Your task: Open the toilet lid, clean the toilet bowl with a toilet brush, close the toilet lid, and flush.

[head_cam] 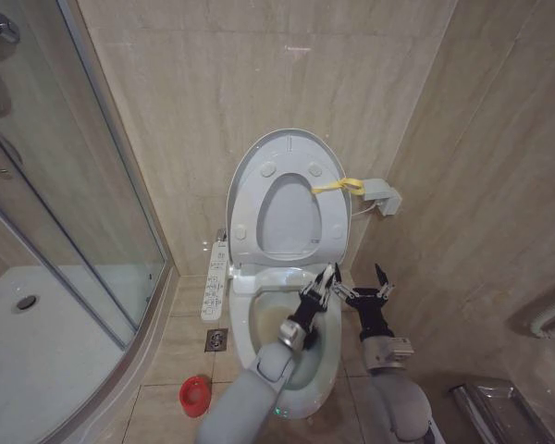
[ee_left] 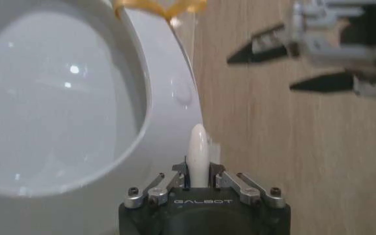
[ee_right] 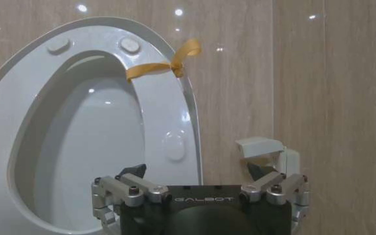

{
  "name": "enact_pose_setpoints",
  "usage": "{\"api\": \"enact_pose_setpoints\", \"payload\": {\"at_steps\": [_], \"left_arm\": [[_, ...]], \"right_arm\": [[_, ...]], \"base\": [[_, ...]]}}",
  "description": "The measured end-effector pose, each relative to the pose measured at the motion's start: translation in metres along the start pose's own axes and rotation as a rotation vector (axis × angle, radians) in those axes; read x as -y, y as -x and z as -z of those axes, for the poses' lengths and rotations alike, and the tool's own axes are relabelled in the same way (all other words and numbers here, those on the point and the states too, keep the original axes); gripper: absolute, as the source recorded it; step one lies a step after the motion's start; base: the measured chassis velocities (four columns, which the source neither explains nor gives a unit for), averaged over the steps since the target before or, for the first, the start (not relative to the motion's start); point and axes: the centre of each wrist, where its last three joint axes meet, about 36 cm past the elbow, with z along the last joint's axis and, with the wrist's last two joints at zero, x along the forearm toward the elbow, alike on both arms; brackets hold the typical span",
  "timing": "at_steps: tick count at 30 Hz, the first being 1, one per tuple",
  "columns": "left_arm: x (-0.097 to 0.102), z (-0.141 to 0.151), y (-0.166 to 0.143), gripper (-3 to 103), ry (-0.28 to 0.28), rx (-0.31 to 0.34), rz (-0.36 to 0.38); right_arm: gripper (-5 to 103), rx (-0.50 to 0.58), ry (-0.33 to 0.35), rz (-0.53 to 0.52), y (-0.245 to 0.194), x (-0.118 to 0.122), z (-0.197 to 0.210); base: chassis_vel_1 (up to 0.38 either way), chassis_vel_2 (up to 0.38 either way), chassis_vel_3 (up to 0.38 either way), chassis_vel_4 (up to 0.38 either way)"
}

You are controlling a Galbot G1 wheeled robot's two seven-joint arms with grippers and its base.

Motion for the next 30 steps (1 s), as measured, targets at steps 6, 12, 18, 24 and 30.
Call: {"api": "enact_pose_setpoints", "payload": {"at_steps": [6, 12, 18, 24, 30], "left_arm": [[-0.003, -0.028, -0.023, 21, 0.019, -0.097, 0.0], [-0.008, -0.015, -0.008, 21, 0.02, -0.052, 0.008], [-0.009, -0.009, 0.0, 21, 0.016, -0.031, 0.009], [-0.005, -0.028, -0.034, 21, 0.011, -0.098, 0.011], [-0.032, -0.027, -0.079, 21, 0.066, -0.088, 0.039]], "right_arm": [[100, 0.0, 0.0, 0.0, 0.0, 0.0, 0.0], [100, 0.0, 0.0, 0.0, 0.0, 0.0, 0.0], [100, 0.0, 0.0, 0.0, 0.0, 0.0, 0.0], [100, 0.0, 0.0, 0.0, 0.0, 0.0, 0.0], [100, 0.0, 0.0, 0.0, 0.0, 0.0, 0.0]], "base": [[0.0, 0.0, 0.0, 0.0], [0.0, 0.0, 0.0, 0.0], [0.0, 0.0, 0.0, 0.0], [0.0, 0.0, 0.0, 0.0], [0.0, 0.0, 0.0, 0.0]]}}
